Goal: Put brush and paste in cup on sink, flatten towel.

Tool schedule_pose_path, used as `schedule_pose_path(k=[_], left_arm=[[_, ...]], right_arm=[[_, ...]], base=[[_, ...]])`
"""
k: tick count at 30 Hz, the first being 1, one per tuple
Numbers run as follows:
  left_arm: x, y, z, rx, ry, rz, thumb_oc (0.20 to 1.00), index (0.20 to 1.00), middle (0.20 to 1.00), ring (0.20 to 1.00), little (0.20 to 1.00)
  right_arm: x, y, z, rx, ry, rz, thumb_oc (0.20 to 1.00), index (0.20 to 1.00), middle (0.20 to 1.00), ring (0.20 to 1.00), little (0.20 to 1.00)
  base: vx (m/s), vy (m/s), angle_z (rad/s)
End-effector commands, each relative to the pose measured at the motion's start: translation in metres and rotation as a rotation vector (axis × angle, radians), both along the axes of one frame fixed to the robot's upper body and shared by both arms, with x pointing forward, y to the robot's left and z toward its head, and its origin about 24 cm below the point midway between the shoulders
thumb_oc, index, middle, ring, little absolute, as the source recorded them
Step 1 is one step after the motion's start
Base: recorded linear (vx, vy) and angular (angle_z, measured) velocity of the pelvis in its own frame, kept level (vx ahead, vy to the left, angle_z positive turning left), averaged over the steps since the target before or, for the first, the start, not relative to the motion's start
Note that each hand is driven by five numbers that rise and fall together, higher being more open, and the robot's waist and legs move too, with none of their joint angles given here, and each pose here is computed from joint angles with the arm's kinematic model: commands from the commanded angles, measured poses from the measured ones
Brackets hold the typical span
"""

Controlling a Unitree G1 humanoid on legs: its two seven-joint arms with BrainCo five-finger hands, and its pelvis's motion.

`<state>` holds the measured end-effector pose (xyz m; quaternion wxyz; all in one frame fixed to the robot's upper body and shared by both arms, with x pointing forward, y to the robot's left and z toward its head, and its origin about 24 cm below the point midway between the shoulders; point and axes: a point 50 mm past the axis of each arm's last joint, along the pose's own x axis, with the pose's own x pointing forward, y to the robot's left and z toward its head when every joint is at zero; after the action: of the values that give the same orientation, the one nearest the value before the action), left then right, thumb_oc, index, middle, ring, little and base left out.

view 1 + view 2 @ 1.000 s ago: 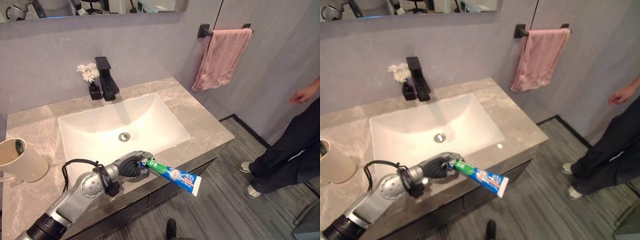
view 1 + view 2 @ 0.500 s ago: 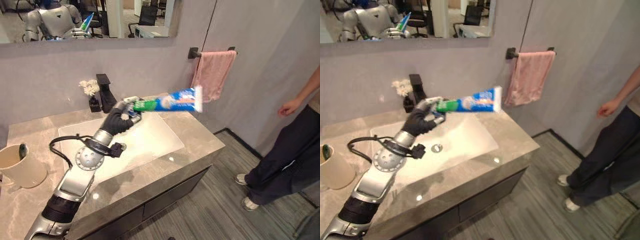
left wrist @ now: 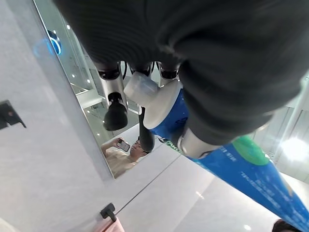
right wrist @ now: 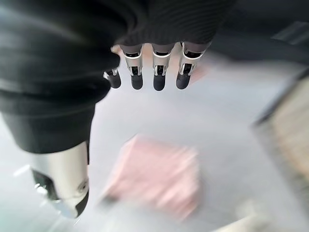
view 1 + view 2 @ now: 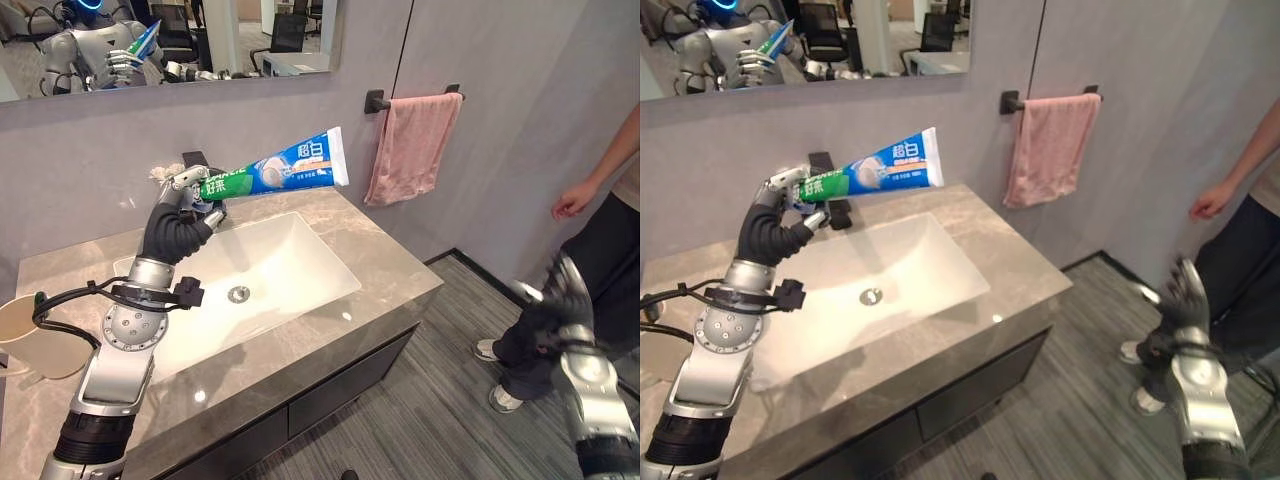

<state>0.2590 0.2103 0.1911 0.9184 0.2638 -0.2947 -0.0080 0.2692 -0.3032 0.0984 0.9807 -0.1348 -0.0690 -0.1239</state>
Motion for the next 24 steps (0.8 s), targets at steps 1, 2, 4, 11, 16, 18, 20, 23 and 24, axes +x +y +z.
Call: schedule_pose_path(k=[1, 2, 4, 11, 16, 18, 20, 23, 24], left_arm=[[-0.004, -0.006, 0.037, 0.034, -0.201, -0.031, 0.2, 0.2, 0.2, 0.2, 0.2], [-0.003, -0.009, 0.037, 0.028, -0.199, -0.043, 0.2, 0.2, 0.2, 0.2, 0.2], [-0.002, -0.011, 0.039, 0.019, -0.209, -0.057, 0.2, 0.2, 0.2, 0.2, 0.2], [0.0, -0.022, 0.052, 0.008, -0.279, -0.089, 0.2, 0.2, 0.2, 0.2, 0.2], [0.001, -0.031, 0.061, -0.018, -0.334, -0.107, 0.2, 0.2, 0.2, 0.2, 0.2], [0.001, -0.034, 0.064, -0.029, -0.354, -0.111, 0.2, 0.2, 0.2, 0.2, 0.2], [0.002, -0.038, 0.068, -0.039, -0.383, -0.116, 0.2, 0.2, 0.2, 0.2, 0.2], [0.002, -0.044, 0.073, -0.067, -0.421, -0.119, 0.2, 0.2, 0.2, 0.2, 0.2], [0.003, -0.045, 0.073, -0.072, -0.424, -0.12, 0.2, 0.2, 0.2, 0.2, 0.2]], right_arm=[[0.032, 0.022, 0.048, 0.013, -0.156, 0.188, 1.0, 1.0, 1.0, 1.0, 1.0], [0.037, 0.033, 0.052, 0.028, -0.173, 0.235, 1.0, 1.0, 1.0, 1.0, 1.0], [0.048, 0.059, 0.062, 0.066, -0.207, 0.341, 1.0, 1.0, 1.0, 1.0, 1.0], [0.067, 0.129, 0.079, 0.151, -0.256, 0.578, 1.0, 1.0, 1.0, 1.0, 1.0], [0.063, 0.174, 0.092, 0.409, -0.329, 0.774, 1.0, 1.0, 1.0, 1.0, 1.0], [0.061, 0.185, 0.098, 0.486, -0.366, 0.816, 1.0, 1.0, 1.0, 1.0, 1.0], [0.055, 0.2, 0.112, 0.574, -0.434, 0.878, 1.0, 1.0, 1.0, 1.0, 1.0], [0.045, 0.217, 0.132, 0.699, -0.53, 0.965, 1.0, 1.0, 1.0, 1.0, 1.0], [0.044, 0.219, 0.135, 0.724, -0.548, 0.977, 1.0, 1.0, 1.0, 1.0, 1.0]], base=[[0.0, 0.0, 0.0], [0.0, 0.0, 0.0], [-0.01, -0.001, 0.02], [0.0, 0.0, 0.02], [0.0, 0.01, 0.15], [0.0, 0.006, 0.02], [0.0, 0.015, 0.01], [0.0, 0.031, 0.13], [0.0, 0.023, 0.13]])
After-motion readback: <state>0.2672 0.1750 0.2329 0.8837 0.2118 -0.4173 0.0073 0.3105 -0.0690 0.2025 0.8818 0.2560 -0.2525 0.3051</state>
